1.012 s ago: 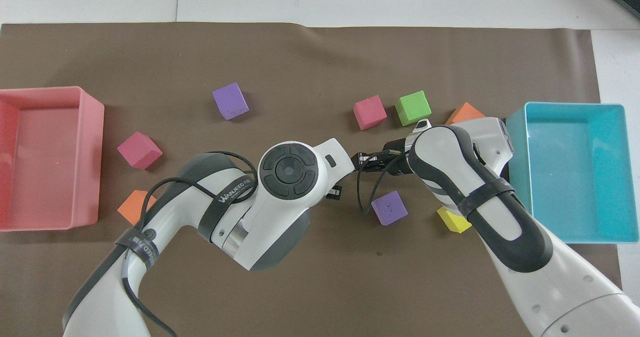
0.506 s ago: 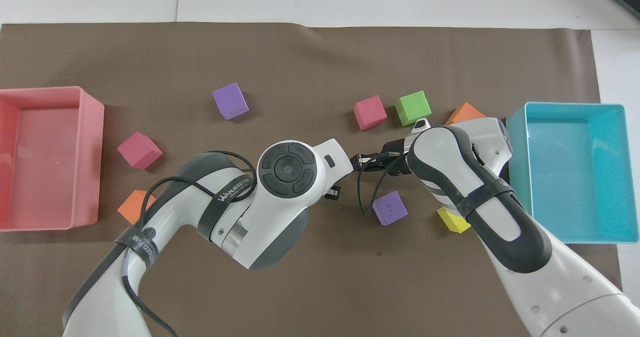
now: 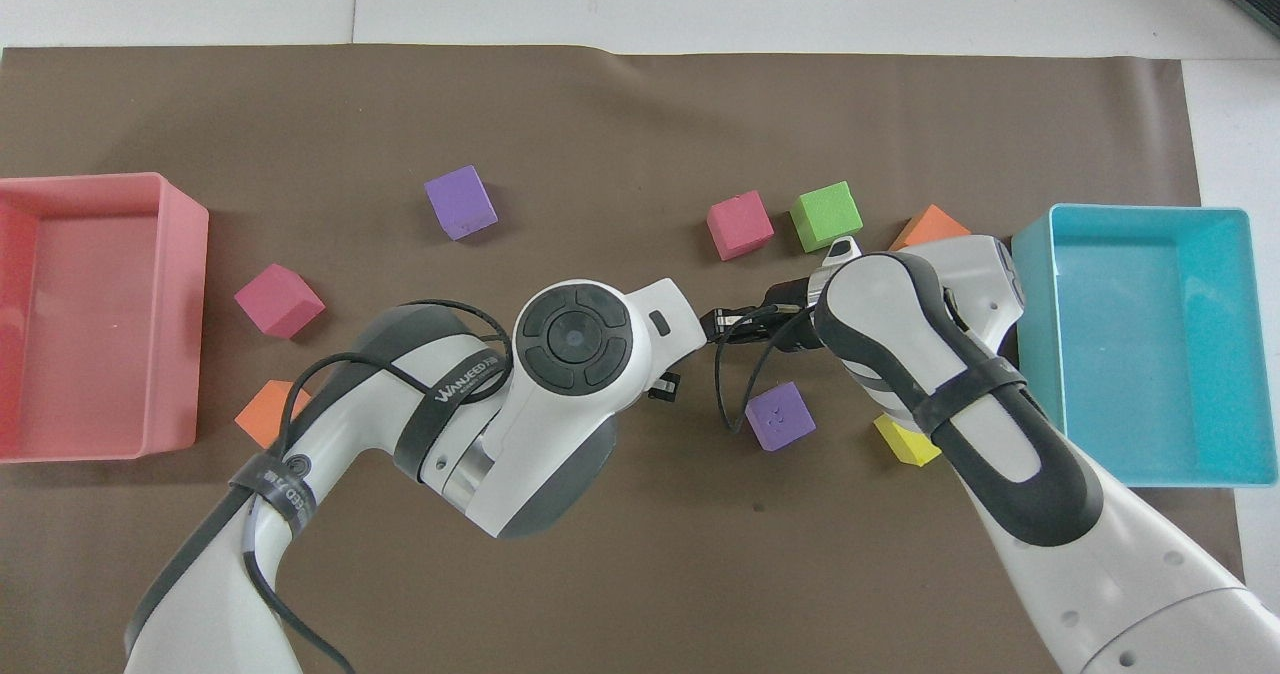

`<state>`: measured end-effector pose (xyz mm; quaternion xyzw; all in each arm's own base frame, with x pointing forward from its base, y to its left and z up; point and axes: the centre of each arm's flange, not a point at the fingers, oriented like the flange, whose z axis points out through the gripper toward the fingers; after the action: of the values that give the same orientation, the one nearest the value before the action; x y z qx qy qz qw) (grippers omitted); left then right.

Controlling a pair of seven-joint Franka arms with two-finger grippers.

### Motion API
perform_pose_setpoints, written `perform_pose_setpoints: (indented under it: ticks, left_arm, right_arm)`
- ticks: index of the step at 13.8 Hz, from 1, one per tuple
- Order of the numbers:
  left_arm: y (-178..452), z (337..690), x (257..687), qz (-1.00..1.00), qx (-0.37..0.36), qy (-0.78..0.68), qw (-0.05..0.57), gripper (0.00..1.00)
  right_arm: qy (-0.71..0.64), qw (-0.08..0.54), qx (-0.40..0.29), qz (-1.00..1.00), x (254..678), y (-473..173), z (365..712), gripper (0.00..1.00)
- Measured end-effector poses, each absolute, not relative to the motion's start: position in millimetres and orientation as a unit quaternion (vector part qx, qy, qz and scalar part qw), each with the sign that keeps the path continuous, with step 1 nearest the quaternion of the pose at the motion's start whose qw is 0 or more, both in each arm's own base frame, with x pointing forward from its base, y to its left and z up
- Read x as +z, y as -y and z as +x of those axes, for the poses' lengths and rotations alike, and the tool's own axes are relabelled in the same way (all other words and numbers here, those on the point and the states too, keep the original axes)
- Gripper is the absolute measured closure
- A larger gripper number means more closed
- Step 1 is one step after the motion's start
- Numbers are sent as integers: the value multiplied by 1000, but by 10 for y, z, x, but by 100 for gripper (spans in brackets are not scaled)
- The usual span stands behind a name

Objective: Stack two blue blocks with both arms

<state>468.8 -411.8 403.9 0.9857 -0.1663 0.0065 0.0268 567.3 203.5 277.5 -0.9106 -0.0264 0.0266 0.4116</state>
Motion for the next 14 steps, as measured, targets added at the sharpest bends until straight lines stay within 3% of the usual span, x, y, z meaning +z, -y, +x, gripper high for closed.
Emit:
perform_pose_setpoints:
  ticks: [14]
  left_arm:
    - [4074, 4753, 4034, 985, 10, 166, 35, 46]
  right_arm:
    - [29, 399, 23, -916, 2698, -2130, 5595, 99]
